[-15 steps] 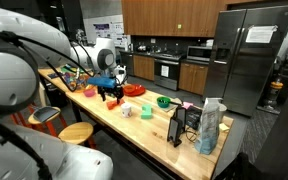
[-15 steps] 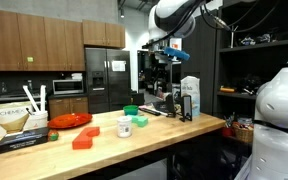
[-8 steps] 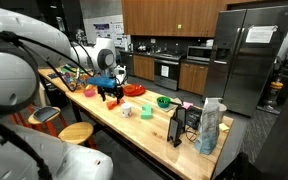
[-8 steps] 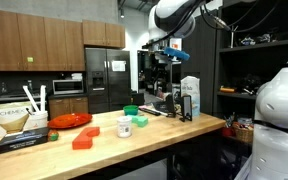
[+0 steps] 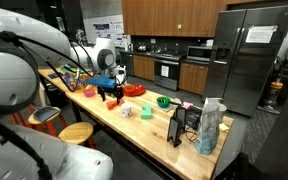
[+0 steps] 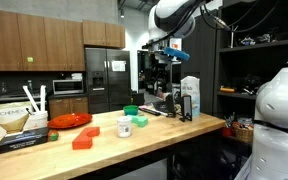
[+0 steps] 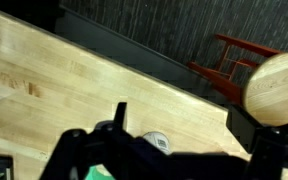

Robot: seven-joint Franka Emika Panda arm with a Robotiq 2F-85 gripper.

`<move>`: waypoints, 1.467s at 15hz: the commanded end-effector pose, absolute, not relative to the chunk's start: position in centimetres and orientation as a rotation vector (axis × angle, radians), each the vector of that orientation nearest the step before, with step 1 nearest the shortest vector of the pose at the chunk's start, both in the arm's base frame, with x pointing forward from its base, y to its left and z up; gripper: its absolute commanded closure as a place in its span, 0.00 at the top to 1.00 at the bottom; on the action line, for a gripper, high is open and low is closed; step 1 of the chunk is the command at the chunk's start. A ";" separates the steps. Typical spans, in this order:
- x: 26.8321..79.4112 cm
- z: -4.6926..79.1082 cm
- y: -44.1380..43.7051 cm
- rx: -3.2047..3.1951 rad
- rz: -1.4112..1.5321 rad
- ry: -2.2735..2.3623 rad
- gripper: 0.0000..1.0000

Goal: Push the white tin to left

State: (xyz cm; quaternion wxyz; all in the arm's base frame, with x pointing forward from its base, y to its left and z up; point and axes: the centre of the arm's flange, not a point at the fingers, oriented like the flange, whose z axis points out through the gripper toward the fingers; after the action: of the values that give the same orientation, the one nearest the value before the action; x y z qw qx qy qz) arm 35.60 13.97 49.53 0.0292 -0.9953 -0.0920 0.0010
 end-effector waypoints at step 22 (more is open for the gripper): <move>34.9 49.5 13.5 -3.064 0.083 -0.680 1.00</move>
State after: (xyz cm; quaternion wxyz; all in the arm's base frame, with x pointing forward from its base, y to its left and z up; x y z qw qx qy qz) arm 35.11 13.53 49.07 0.0064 -0.9769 -0.2125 0.0232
